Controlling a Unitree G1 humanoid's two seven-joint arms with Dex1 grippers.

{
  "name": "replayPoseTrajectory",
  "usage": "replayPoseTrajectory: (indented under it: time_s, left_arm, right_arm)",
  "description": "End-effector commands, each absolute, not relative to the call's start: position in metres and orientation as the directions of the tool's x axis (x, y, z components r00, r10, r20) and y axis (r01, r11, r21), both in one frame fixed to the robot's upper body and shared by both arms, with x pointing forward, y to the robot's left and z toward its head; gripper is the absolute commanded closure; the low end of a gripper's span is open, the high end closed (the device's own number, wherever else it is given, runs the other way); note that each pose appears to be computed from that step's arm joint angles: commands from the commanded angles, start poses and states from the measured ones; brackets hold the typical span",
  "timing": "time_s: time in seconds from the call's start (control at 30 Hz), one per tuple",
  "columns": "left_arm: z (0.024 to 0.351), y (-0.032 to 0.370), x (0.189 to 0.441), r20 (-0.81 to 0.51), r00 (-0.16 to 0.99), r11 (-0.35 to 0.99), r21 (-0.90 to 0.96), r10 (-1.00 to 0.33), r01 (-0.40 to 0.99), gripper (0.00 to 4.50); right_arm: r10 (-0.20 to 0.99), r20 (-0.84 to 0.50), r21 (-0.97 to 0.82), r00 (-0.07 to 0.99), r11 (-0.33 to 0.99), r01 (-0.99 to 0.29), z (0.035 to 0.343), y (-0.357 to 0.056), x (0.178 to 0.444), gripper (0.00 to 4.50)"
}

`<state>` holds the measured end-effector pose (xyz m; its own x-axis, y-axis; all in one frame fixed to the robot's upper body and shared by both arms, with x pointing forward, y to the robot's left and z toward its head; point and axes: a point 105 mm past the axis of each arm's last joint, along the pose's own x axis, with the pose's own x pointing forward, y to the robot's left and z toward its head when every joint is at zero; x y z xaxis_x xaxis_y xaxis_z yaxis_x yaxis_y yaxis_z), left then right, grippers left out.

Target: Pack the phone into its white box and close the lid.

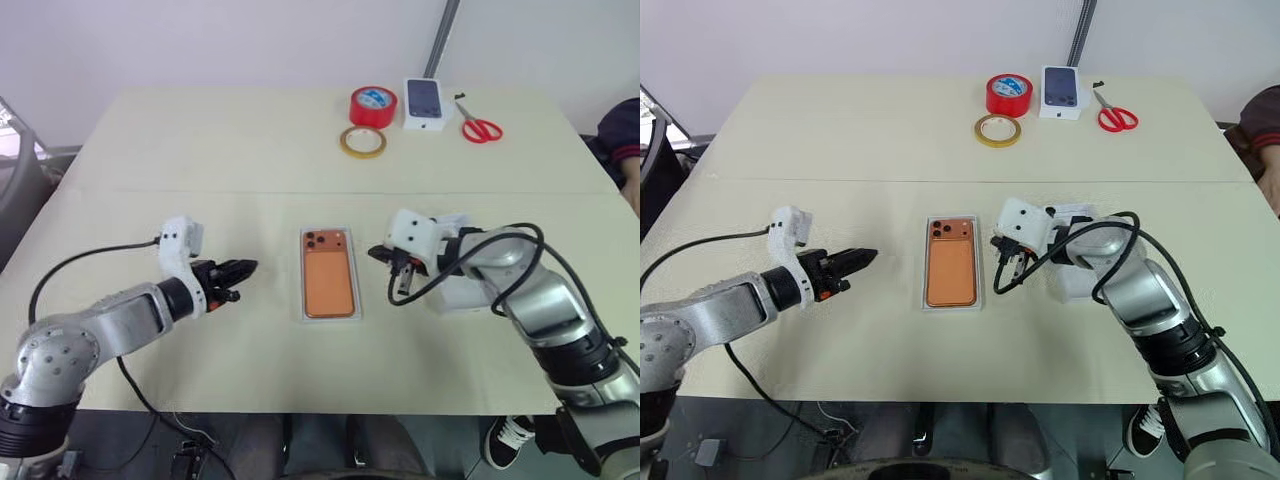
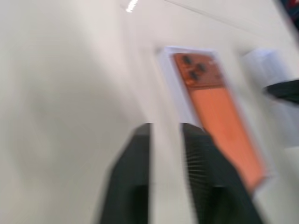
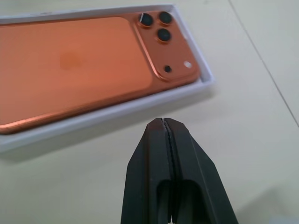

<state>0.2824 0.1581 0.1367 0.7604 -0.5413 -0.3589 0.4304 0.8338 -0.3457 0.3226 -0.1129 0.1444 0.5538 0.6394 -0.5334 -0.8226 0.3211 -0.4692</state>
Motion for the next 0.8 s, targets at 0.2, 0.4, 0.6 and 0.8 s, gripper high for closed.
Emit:
replayPoseTrajectory:
  time_s: [0.2,0.4,0.6,0.8]
  left_arm:
    - [0.113,0.118,0.301,-0.457,0.651,0.754,-0.069,-0.605,0.653,4.45]
    - [0.093,0.078,0.297,-0.521,0.495,0.610,-0.063,-0.695,0.790,4.45]
    - [0.105,0.030,0.298,-0.467,0.367,0.469,-0.121,-0.805,0.875,4.45]
    - [0.107,-0.014,0.288,-0.453,0.220,0.317,-0.151,-0.864,0.936,4.45]
  right_arm:
    - [0.573,-0.596,-0.540,0.563,0.233,-0.809,0.128,-0.096,0.324,4.50]
    - [0.569,-0.606,-0.547,0.556,0.209,-0.811,0.124,-0.091,0.323,4.50]
    - [0.559,-0.626,-0.534,0.544,0.201,-0.821,0.127,-0.104,0.312,4.50]
    - [0.476,-0.673,-0.523,0.567,0.237,-0.819,0.125,-0.142,0.299,4.50]
